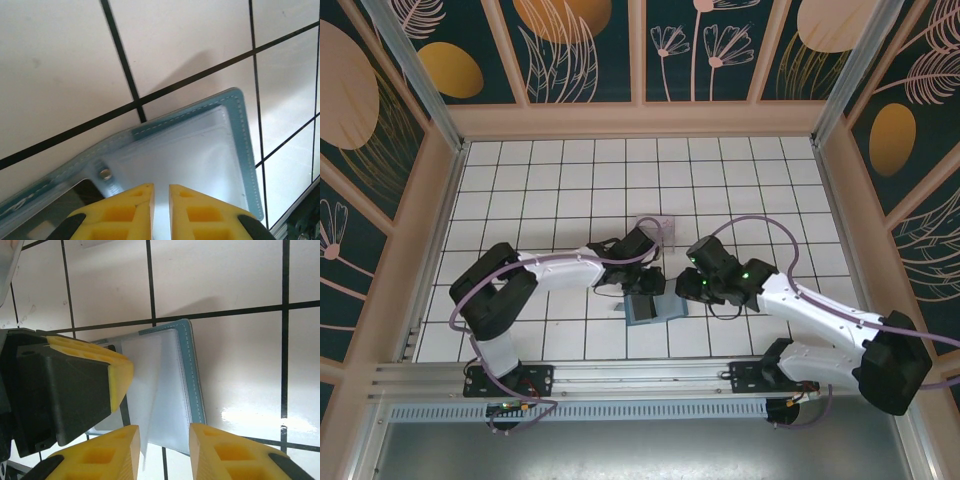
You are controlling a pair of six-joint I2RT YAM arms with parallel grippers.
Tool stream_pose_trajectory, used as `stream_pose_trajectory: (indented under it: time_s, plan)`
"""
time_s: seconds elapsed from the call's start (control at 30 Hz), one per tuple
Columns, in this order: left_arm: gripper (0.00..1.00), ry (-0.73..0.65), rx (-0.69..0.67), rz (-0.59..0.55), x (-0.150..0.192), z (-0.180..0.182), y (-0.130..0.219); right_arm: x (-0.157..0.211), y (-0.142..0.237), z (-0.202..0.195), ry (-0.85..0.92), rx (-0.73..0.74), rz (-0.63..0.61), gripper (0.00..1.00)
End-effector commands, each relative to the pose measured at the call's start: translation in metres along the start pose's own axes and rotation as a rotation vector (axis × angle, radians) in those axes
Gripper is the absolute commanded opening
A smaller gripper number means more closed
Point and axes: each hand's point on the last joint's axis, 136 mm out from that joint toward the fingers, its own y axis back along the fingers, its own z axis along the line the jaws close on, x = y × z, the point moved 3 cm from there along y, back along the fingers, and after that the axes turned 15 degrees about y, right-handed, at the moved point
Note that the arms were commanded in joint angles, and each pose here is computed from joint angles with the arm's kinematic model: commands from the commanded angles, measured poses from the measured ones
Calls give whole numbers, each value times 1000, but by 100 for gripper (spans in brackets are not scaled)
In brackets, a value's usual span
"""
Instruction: Take the credit cards out of the card holder
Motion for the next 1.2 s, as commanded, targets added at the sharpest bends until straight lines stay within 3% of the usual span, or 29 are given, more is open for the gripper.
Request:
stream_pose_trajectory:
  time_s: [0.0, 0.33, 0.77, 1.17]
  plan:
    - [17, 0, 13, 28, 4, -11, -9, 2, 2, -8, -9, 28, -6, 33]
    - [17, 4, 7, -9, 0, -12, -12, 0, 3, -3, -6, 8, -5, 33]
    - [18, -28, -10, -216, -14, -15, 37, -5, 0, 9, 3, -21, 35, 33]
    - [18, -20, -33, -247, -10, 0, 44, -15, 0, 37, 29, -104, 45, 34]
